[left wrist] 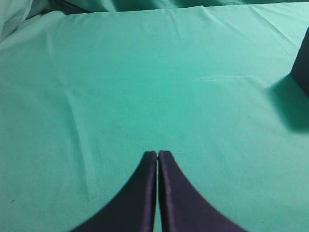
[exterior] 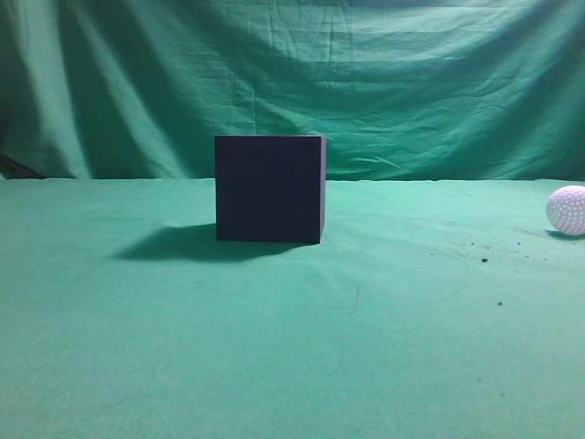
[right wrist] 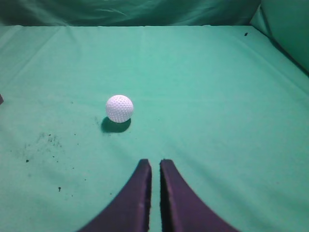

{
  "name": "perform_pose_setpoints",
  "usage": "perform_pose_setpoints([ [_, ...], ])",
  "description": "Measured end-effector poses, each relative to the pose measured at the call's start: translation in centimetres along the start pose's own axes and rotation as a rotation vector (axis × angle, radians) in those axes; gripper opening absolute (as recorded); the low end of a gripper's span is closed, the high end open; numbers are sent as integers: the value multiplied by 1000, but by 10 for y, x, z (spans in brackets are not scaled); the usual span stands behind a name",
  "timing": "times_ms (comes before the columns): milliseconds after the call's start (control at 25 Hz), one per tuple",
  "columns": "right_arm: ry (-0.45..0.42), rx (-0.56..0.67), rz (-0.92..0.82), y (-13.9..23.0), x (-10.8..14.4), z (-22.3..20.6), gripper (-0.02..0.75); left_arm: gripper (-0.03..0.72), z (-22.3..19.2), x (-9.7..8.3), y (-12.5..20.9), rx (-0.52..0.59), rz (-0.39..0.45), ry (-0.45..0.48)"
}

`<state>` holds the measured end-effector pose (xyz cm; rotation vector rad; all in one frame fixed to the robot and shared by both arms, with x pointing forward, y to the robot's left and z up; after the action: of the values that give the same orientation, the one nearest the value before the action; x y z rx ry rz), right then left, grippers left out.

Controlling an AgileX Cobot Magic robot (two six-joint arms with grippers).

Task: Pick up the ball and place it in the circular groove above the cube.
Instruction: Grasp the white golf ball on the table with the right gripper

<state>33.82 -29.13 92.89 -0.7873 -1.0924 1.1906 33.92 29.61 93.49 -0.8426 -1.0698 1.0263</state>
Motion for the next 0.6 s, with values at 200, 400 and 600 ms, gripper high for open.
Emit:
perform_pose_setpoints([
  [200, 0, 0, 0, 0, 0, 0, 46, 0, 0, 0, 0, 0, 0, 0],
  [400, 0, 0, 0, 0, 0, 0, 46, 0, 0, 0, 0, 0, 0, 0],
  [600, 0, 0, 0, 0, 0, 0, 46, 0, 0, 0, 0, 0, 0, 0],
])
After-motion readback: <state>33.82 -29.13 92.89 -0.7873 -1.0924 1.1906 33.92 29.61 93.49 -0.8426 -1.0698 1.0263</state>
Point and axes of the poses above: a point on each arm's last joint axis where the gripper is mounted, z pointing back along that axis away from the gripper, x along the wrist's bending axis when the last joint is at zero, y = z × x, the point moved 5 cm from there along -z, pointing out along that axis toward the gripper, and after that the axes turned 14 degrees about -z, right-handed, at the moved point
